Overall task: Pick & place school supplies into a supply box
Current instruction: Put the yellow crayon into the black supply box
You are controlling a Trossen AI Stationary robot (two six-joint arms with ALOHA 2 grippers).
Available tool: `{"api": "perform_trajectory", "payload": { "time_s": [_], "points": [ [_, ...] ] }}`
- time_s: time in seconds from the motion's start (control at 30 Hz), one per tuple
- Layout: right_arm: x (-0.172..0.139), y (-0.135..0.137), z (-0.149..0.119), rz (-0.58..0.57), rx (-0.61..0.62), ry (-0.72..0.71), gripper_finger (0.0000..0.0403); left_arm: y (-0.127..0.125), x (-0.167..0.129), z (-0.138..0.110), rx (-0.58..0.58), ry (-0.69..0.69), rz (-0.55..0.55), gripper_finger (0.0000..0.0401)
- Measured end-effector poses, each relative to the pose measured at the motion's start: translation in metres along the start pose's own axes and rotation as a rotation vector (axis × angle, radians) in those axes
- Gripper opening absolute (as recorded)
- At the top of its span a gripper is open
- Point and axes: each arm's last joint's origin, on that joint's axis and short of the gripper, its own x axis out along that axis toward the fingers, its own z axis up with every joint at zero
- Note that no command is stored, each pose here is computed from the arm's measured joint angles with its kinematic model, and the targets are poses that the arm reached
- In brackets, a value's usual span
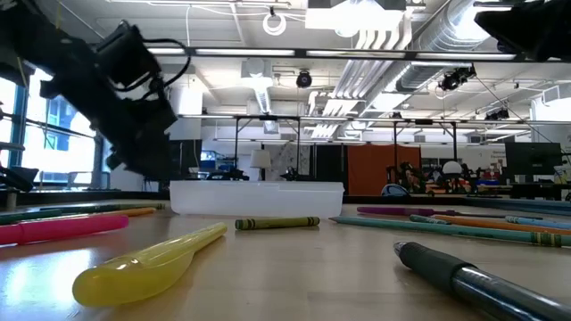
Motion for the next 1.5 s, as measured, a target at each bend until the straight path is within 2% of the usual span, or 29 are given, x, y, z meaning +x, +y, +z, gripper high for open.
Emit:
{"api": "perform_trajectory", "payload": {
  "time_s": [0.07,0.13,0.23,0.3,0.4,0.53,0.8,1.17,1.27,1.43,1.5],
  "points": [
    [0.000,0.000,0.001,-0.004,0.004,-0.006,0.0000,-0.006,-0.003,0.008,0.033,0.081,-0.024,0.0152],
    [0.000,-0.001,0.001,-0.007,0.007,-0.009,0.0000,-0.007,-0.007,0.010,0.056,0.190,-0.002,0.0151],
    [0.000,-0.001,0.001,-0.007,0.006,-0.008,0.0000,-0.012,-0.013,0.004,0.048,0.328,0.014,0.0148],
    [0.000,-0.001,0.001,-0.007,0.006,-0.008,0.0000,-0.017,-0.017,-0.001,0.047,0.369,-0.001,0.0147],
    [0.000,-0.001,0.001,-0.007,0.006,-0.008,0.0000,-0.026,-0.020,-0.007,0.060,0.362,-0.007,0.0146],
    [0.000,-0.001,0.001,-0.008,0.008,-0.010,0.0000,-0.029,-0.024,-0.011,0.111,0.310,0.058,0.0146],
    [0.000,-0.002,0.002,-0.016,0.015,-0.020,0.0000,-0.027,-0.023,-0.013,0.094,0.315,0.110,0.0146],
    [0.000,-0.002,0.002,-0.017,0.015,-0.018,0.0000,-0.029,0.001,-0.026,0.068,0.373,0.195,0.0142],
    [0.000,-0.002,0.002,-0.016,0.014,-0.016,0.0000,-0.029,0.005,-0.029,0.024,0.381,0.230,0.0120],
    [0.000,-0.002,0.002,-0.017,0.014,-0.016,0.0000,-0.030,0.007,-0.029,0.004,0.358,0.225,0.0038],
    [0.000,-0.002,0.002,-0.016,0.014,-0.016,0.0000,-0.032,0.008,-0.026,-0.012,0.330,0.203,0.0024]
  ]
}}
